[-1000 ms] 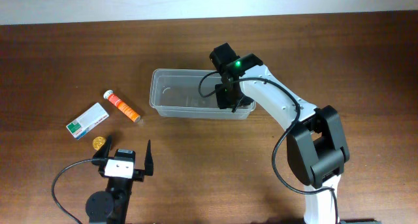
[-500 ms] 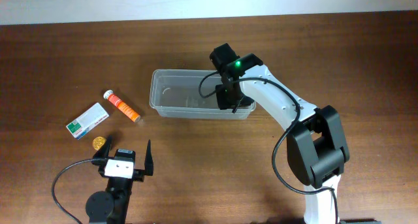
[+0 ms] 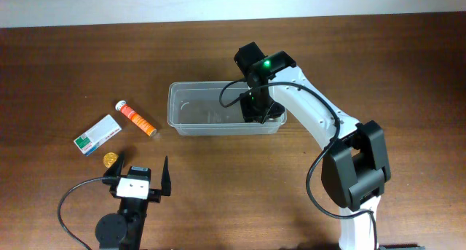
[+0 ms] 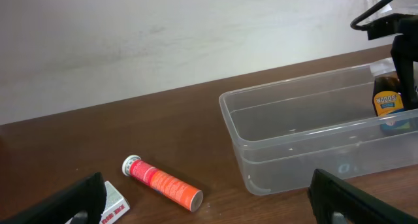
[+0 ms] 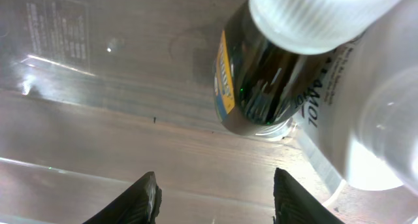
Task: Pack container
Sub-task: 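Lower the brown bottle into the container and open the right gripper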
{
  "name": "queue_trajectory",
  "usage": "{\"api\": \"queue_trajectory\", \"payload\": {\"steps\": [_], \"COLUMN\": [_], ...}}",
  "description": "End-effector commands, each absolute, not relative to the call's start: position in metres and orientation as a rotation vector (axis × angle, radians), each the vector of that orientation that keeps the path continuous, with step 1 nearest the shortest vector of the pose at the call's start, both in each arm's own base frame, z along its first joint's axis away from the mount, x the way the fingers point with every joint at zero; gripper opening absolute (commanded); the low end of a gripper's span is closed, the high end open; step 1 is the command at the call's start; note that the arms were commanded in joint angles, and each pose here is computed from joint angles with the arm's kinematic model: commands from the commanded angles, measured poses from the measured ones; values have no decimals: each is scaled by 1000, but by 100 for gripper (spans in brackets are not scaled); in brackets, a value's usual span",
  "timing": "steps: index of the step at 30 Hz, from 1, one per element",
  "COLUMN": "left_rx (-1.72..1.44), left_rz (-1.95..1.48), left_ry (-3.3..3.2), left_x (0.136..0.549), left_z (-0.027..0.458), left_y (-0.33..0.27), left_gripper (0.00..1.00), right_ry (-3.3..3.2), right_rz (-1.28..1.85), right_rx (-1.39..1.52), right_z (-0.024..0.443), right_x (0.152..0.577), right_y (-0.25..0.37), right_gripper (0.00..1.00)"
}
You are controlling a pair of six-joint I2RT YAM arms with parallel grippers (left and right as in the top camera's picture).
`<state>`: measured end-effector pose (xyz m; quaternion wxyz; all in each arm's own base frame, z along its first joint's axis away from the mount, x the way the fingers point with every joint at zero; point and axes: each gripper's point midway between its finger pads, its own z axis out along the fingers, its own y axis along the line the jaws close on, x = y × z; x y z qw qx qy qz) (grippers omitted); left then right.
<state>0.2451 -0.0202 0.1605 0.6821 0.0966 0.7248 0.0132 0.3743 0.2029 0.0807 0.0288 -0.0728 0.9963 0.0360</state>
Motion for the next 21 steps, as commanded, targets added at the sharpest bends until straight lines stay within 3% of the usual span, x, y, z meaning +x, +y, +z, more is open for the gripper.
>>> {"api": "queue_trajectory", "payload": {"steps": [1, 10, 21], "left_rx": [208, 208, 208], "left_rz": [25, 24, 24], "left_ry": [1626, 1626, 1626], "left_x": [245, 245, 245], "left_z": [159, 159, 159], "left_y": [-19, -19, -19], "left_gripper": [99, 99, 99], "right_ry": [3040, 3061, 3066], "right_rz": [188, 241, 238], "right_rx": [-241, -302, -302], "right_z": [100, 96, 71], "right_x": [375, 368, 373], "right_y": [210, 218, 221], "right_gripper": [49, 43, 44]}}
